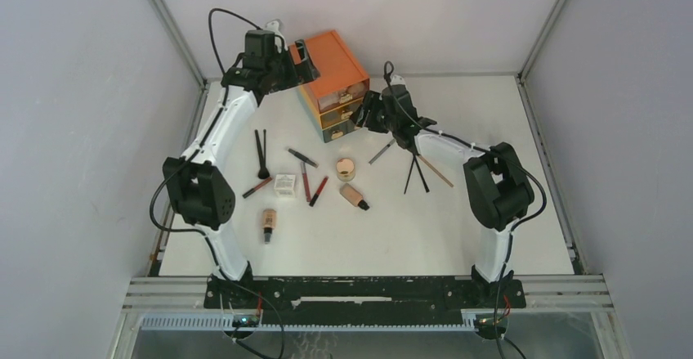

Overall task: Organize the makeup
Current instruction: Open the drawer in the storage box.

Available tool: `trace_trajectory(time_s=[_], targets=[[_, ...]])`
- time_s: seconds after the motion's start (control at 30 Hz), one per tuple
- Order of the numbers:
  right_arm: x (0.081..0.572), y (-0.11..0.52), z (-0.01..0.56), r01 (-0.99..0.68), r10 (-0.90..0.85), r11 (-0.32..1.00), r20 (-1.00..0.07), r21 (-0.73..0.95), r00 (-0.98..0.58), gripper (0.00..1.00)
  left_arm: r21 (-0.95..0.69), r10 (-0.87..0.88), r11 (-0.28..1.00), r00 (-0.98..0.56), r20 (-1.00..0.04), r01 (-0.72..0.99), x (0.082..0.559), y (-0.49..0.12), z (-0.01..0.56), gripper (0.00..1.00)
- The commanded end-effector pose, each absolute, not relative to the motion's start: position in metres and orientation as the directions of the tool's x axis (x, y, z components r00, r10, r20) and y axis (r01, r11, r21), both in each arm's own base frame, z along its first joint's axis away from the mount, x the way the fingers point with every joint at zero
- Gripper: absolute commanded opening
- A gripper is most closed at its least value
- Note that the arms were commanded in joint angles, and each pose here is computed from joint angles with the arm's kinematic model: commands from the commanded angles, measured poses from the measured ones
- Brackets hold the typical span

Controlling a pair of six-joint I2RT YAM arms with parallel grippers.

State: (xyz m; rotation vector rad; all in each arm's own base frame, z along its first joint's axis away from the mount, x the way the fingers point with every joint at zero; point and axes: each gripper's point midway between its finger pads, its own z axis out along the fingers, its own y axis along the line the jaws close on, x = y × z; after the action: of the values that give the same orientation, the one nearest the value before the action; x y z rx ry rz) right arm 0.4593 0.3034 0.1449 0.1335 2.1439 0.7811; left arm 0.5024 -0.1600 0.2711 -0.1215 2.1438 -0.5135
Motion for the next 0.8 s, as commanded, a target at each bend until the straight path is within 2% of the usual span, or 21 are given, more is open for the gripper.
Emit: trace_trajectory(time_s=[0.0, 0.1, 0.23, 0.33, 0.77], targets=[[0.467, 0.314, 0.179, -0.330, 0.296, 0.779, -0.776, 0.534, -0.557, 0.69, -0.408, -0.271, 0.904, -0.562, -0.781, 0.131, 0.518, -0.161, 0.281, 1.00], [0.471, 0.313, 0.172, -0.378, 0.220, 0.812, -0.833, 0.445, -0.508, 0.70, -0.401, -0.263, 0.908, -0.577, -0.773, 0.123, 0.520, -0.161, 0.272, 1.00], [0.474, 0.319, 0.178, -0.470, 0.133, 0.837, -0.937, 0.281, -0.323, 0.72, -0.400, -0.257, 0.909, -0.595, -0.761, 0.119, 0.521, -0.162, 0.262, 1.00], [0.477, 0.324, 0.171, -0.484, 0.048, 0.859, -0.968, 0.166, -0.245, 0.75, -0.404, -0.260, 0.907, -0.600, -0.757, 0.116, 0.521, -0.163, 0.260, 1.00], [0.493, 0.339, 0.146, -0.490, -0.021, 0.865, -0.970, 0.104, -0.241, 0.75, -0.419, -0.271, 0.901, -0.612, -0.743, 0.109, 0.522, -0.162, 0.256, 1.00]])
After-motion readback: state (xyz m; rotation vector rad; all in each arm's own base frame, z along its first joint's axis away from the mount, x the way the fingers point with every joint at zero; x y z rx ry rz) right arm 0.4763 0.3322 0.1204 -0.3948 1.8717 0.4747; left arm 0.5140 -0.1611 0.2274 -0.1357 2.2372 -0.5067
